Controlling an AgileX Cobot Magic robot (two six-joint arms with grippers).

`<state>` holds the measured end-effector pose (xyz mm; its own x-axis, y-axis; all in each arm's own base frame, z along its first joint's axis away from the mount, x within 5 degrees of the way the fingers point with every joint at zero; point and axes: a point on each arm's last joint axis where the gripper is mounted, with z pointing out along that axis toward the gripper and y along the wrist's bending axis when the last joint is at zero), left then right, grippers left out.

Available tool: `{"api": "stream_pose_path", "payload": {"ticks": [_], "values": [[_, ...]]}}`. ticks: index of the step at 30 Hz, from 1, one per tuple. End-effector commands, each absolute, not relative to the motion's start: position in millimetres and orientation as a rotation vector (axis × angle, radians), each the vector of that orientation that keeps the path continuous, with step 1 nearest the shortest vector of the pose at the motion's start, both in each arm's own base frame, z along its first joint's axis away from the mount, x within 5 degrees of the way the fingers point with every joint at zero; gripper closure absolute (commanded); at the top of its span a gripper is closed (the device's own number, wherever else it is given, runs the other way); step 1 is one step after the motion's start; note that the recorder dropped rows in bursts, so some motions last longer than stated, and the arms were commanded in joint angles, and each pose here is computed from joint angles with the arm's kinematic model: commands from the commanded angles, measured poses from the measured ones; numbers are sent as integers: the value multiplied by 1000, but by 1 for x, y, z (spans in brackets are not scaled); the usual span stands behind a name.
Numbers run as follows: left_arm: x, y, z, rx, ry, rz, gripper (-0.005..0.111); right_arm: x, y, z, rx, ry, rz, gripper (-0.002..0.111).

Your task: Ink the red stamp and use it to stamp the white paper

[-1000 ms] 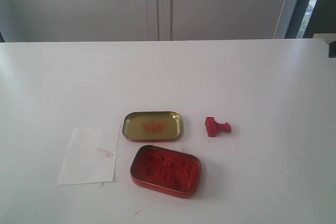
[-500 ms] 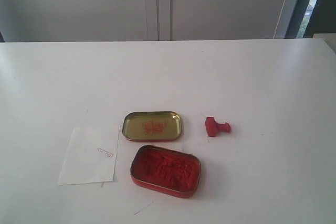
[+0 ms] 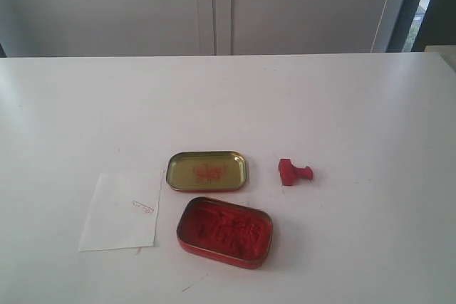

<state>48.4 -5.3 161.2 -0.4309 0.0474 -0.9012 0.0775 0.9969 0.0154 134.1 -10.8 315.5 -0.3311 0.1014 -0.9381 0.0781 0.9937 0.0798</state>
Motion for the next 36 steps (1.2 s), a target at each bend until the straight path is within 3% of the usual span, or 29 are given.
{"api": "stream_pose_path", "payload": {"ticks": [1,12,36], "values": [[48,-5,158,82,2029,-38,107,124,-11,314,132,1856,5,108],[48,-5,158,82,2029,-38,107,98,-9,313,112,1737,-26,108],[48,-5,158,82,2029,-38,107,95,-7,311,110,1751,-17,108]]}}
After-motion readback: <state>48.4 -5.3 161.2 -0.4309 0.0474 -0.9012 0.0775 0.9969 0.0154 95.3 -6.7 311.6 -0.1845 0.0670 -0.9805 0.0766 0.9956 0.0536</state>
